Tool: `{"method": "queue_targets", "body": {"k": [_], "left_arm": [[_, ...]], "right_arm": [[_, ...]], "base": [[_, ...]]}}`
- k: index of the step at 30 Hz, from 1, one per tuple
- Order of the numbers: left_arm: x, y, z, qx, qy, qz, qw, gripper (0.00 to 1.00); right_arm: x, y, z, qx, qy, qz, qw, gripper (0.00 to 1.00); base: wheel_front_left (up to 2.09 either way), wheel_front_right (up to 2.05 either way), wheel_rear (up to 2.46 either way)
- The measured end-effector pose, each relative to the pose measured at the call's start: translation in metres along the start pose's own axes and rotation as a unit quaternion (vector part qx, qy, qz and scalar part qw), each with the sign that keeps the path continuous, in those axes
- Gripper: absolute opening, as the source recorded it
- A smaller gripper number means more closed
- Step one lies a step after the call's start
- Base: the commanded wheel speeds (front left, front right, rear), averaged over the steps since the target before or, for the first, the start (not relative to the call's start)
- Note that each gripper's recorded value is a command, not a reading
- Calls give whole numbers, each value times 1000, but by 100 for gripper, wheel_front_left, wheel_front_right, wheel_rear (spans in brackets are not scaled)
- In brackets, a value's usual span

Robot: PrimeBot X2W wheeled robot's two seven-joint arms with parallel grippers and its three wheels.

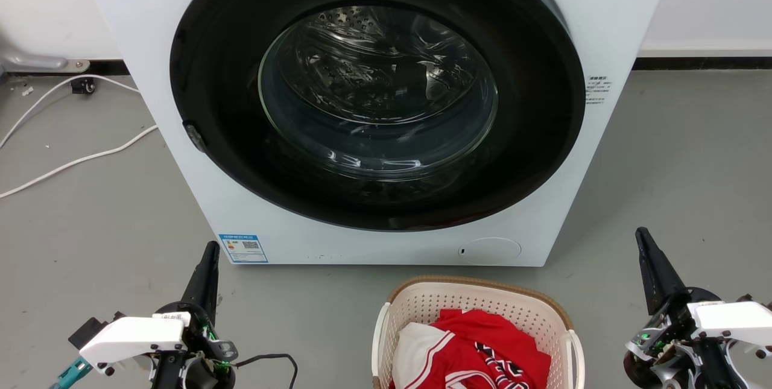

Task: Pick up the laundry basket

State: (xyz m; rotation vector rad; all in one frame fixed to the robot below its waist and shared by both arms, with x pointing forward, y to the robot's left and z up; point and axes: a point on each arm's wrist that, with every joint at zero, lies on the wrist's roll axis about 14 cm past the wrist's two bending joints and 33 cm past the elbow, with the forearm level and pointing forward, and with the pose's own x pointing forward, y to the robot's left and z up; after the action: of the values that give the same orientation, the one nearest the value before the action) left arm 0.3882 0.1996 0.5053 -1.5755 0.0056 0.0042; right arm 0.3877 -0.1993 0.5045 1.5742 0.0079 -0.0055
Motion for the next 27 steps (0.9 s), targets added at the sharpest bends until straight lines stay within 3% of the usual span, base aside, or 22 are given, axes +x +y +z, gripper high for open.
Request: {"method": "queue_targets", "body": {"k": [21,22,27], "left_arm": [[0,0,0,0,0,0,1000,0],[0,0,0,0,0,0,1000,100],[-10,23,-1,-4,-2,35,999,100]], "right_arm": [[0,0,0,0,0,0,1000,0],[0,0,0,0,0,0,1000,100],[-11,-24,1,3,-3,-35,999,100]], "base": [[0,0,0],[0,0,0],[0,0,0]]}}
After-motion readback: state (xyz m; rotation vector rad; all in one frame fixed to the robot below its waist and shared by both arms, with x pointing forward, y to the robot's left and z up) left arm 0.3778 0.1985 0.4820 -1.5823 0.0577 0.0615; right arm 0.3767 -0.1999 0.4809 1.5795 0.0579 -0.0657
